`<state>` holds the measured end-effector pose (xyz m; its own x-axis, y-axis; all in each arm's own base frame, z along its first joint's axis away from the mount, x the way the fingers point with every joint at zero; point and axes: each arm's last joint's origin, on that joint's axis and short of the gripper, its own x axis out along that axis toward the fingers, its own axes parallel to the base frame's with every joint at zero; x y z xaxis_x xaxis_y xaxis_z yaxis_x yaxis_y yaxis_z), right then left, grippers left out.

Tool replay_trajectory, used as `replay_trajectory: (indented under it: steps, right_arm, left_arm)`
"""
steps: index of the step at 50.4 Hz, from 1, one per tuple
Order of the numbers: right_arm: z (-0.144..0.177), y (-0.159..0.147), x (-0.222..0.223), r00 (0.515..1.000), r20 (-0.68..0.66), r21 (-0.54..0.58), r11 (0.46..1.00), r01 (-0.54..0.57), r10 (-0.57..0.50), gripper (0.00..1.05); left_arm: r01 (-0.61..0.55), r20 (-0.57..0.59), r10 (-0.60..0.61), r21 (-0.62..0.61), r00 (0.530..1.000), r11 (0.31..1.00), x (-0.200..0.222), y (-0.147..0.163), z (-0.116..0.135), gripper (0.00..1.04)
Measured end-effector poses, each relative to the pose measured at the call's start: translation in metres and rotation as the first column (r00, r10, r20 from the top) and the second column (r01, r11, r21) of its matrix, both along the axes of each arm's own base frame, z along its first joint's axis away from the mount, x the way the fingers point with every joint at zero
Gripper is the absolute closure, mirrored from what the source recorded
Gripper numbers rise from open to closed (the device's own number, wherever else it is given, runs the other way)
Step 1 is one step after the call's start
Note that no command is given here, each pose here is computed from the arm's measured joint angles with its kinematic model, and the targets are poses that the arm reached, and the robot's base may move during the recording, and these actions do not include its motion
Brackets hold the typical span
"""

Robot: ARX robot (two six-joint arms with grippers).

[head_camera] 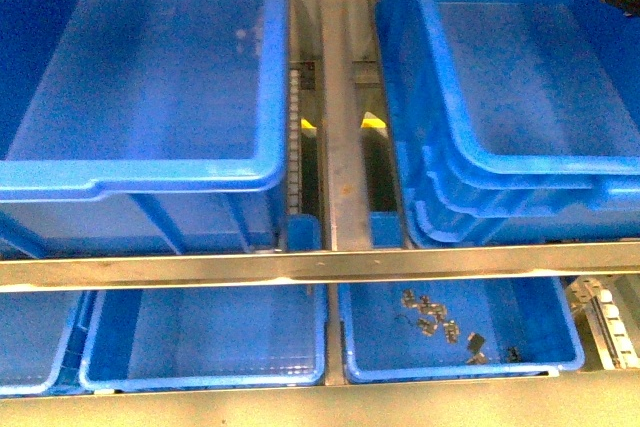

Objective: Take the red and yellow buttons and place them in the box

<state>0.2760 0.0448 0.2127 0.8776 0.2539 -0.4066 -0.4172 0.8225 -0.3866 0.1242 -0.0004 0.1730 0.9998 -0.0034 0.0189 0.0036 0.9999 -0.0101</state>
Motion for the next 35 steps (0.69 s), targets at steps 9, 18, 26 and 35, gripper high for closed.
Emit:
replay_trajectory:
  steps: [9,18,26,35]
  right_arm:
    - [-0.001,0.0,0.0,1.0,0.005,-0.002,1.0,0.013,-0.013,0.78]
    - [-0.002,0.005,-0.002,1.0,0.01,0.002,1.0,-0.005,0.005,0.78]
    - [-0.006,0.006,-0.002,1.0,-0.006,0.005,1.0,-0.007,0.007,0.78]
    - [-0.017,0.008,0.023,0.998,-0.061,0.027,0.999,-0.026,0.027,0.78]
  left_arm:
    - [0.004,0.006,-0.004,0.002,1.0,1.0,-0.004,0.0,0.001,1.02]
    - [0.001,0.001,-0.001,0.002,1.0,1.0,-0.008,0.0,0.0,1.02]
    - [0.0,0.002,0.0,0.002,1.0,1.0,-0.012,0.0,0.0,1.02]
    - [0.0,0.004,0.0,0.002,1.0,1.0,-0.015,0.0,0.0,1.02]
